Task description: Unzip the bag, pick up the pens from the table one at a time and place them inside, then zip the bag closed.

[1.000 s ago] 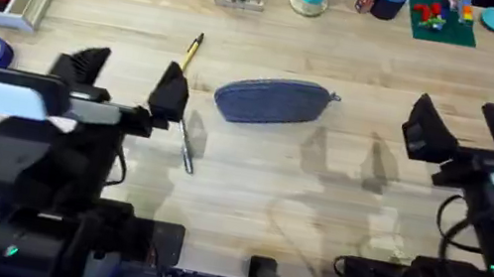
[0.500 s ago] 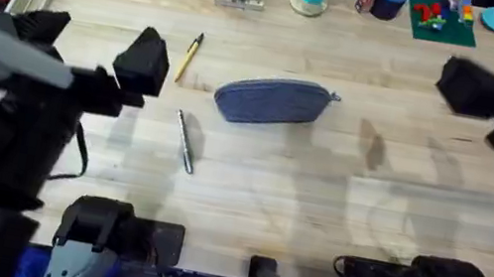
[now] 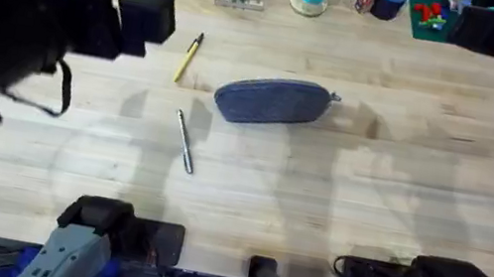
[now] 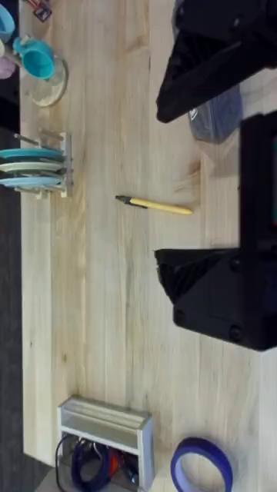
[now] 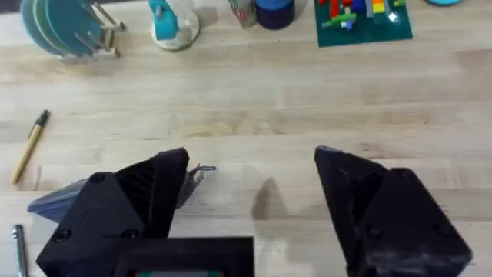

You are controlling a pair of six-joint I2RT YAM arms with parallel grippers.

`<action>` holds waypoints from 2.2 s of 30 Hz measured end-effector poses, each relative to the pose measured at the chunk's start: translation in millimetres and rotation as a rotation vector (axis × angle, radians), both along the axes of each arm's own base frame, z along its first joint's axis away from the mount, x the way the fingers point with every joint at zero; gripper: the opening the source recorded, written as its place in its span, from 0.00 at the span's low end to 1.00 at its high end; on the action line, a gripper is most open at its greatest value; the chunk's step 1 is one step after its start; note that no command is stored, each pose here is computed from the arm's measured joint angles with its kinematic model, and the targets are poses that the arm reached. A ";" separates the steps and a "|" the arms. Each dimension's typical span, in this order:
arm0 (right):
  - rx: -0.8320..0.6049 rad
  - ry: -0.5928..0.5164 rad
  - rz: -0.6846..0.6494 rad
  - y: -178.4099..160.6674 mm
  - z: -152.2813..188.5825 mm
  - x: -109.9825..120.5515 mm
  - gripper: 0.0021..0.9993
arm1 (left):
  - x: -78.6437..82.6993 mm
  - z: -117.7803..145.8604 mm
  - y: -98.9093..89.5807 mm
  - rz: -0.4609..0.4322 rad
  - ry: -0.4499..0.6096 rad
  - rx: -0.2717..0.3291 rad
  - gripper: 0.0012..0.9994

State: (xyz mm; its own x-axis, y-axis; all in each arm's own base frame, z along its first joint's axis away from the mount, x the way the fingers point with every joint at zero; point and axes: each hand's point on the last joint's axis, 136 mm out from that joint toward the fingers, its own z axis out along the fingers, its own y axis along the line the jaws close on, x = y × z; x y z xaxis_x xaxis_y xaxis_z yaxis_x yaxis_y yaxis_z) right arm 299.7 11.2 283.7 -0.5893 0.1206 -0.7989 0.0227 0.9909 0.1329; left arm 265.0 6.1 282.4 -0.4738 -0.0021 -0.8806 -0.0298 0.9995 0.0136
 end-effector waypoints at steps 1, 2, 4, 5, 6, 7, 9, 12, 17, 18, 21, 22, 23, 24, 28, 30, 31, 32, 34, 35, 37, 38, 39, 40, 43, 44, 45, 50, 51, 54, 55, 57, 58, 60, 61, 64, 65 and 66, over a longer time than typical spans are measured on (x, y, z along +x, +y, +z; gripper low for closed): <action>0.000 0.011 0.000 0.0 -0.2 1.7 1.00 | 3.4 1.5 -0.9 -0.004 0.014 -0.003 0.99; 0.000 0.021 0.000 0.0 -0.8 4.0 1.00 | 6.6 2.6 -1.6 -0.008 0.025 -0.005 0.99; 0.000 0.038 0.000 0.2 -2.8 7.7 1.00 | 13.4 3.7 -3.6 -0.018 0.051 -0.011 0.99; 0.000 0.044 0.002 0.5 -4.0 9.4 1.00 | 16.7 3.5 -5.5 -0.028 0.067 -0.017 0.99; 0.000 0.052 0.004 1.3 -6.1 10.7 1.00 | 19.7 3.6 -6.7 -0.034 0.077 -0.021 0.99; -0.001 0.061 0.007 2.1 -8.6 11.4 1.00 | 22.8 3.6 -8.2 -0.041 0.088 -0.026 0.99; -0.001 0.074 0.011 3.4 -12.2 12.8 1.00 | 28.2 4.5 -12.0 -0.060 0.099 -0.037 0.99; -0.001 0.079 0.012 3.8 -13.7 13.7 1.00 | 32.9 3.4 -15.9 -0.079 0.113 -0.050 0.99; -0.001 0.070 0.012 3.8 -11.8 15.1 1.00 | 26.6 -7.2 -18.7 -0.092 0.167 -0.061 0.99; -0.001 0.068 0.012 3.8 -11.5 15.4 1.00 | 26.2 -7.6 -19.0 -0.093 0.169 -0.063 0.99; -0.001 0.067 0.012 3.8 -11.2 15.5 1.00 | 23.8 -10.4 -19.3 -0.094 0.184 -0.064 0.99; -0.001 0.067 0.012 3.8 -11.2 15.5 1.00 | 21.7 -12.8 -19.5 -0.094 0.197 -0.065 0.99; -0.001 0.067 0.012 3.8 -11.2 15.5 1.00 | 19.7 -15.4 -19.5 -0.094 0.211 -0.066 0.99; -0.001 0.067 0.012 3.8 -11.1 15.5 1.00 | 18.4 -16.9 -19.6 -0.094 0.219 -0.067 0.99; -0.001 0.064 0.012 3.8 -10.6 16.0 1.00 | 18.0 -17.3 -19.7 -0.095 0.221 -0.067 0.99; -0.001 0.064 0.012 3.8 -10.5 16.0 1.00 | 18.1 -17.5 -20.1 -0.096 0.222 -0.068 0.99; -0.001 0.064 0.012 3.8 -10.6 16.0 1.00 | 18.1 -17.5 -20.9 -0.100 0.222 -0.071 0.99; -0.001 0.064 0.012 3.8 -10.4 16.0 1.00 | 18.1 -17.5 -22.8 -0.110 0.222 -0.076 0.99; -0.001 0.064 0.012 3.8 -10.5 16.0 1.00 | 17.7 -17.4 -28.4 -0.153 0.222 -0.073 0.99; -0.001 0.064 0.012 3.8 -10.5 16.1 1.00 | 17.3 -17.0 -32.1 -0.183 0.220 -0.068 0.99; -0.001 0.064 0.012 3.8 -10.5 16.1 1.00 | 15.7 -16.0 -42.4 -0.269 0.213 -0.049 0.99; -0.001 0.063 0.012 3.8 -10.3 16.1 1.00 | 14.6 -15.8 -47.5 -0.315 0.210 -0.038 0.99; -0.001 0.063 0.012 3.8 -10.4 16.1 1.00 | 13.8 -15.5 -52.5 -0.359 0.205 -0.026 0.99; -0.001 0.063 0.012 3.8 -10.4 16.1 1.00 | 13.4 -15.3 -56.7 -0.399 0.200 -0.016 0.99; -0.001 0.063 0.012 3.8 -10.4 16.1 1.00 | 13.8 -17.4 -65.6 -0.507 0.191 0.010 0.99; -0.001 0.064 0.012 3.8 -10.5 16.1 1.00 | 14.3 -18.8 -67.8 -0.545 0.189 0.016 0.99; -0.001 0.063 0.012 3.8 -10.4 16.1 1.00 | 14.4 -20.5 -69.8 -0.586 0.187 0.020 0.99; -0.001 0.063 0.012 3.8 -10.3 16.1 1.00 | 9.8 -32.7 -75.3 -0.776 0.184 0.014 0.99; -0.001 0.063 0.012 3.8 -10.3 16.1 1.00 | 8.2 -34.7 -75.7 -0.813 0.179 0.008 0.99; -0.001 0.063 0.012 3.8 -10.4 16.1 1.00 | 3.6 -40.7 -76.5 -0.907 0.164 -0.019 0.99; -0.001 0.063 0.012 3.8 -10.4 16.1 1.00 | 2.5 -42.3 -76.6 -0.931 0.159 -0.027 0.99; -0.001 0.063 0.012 3.8 -10.4 16.1 1.00 | -0.1 -47.2 -77.4 -0.983 0.151 -0.045 0.99; -0.001 0.063 0.012 3.8 -10.4 16.1 1.00 | -0.6 -49.5 -78.1 -1.007 0.147 -0.052 0.99; 0.000 0.063 0.012 3.9 -10.4 16.1 1.00 | -1.0 -55.3 -79.9 -1.056 0.141 -0.068 0.99; 0.000 0.063 0.013 4.0 -10.4 16.1 1.00 | -1.1 -58.3 -81.2 -1.080 0.138 -0.076 0.99; 0.007 0.063 0.021 5.8 -10.3 16.0 1.00 | 1.2 -68.9 -84.0 -1.143 0.132 -0.096 0.99; 0.009 0.063 0.024 6.5 -10.2 15.9 1.00 | 2.8 -72.6 -84.6 -1.161 0.129 -0.102 0.99; 0.011 0.063 0.027 7.1 -10.3 15.9 1.00 | 4.2 -75.5 -84.8 -1.174 0.126 -0.105 0.99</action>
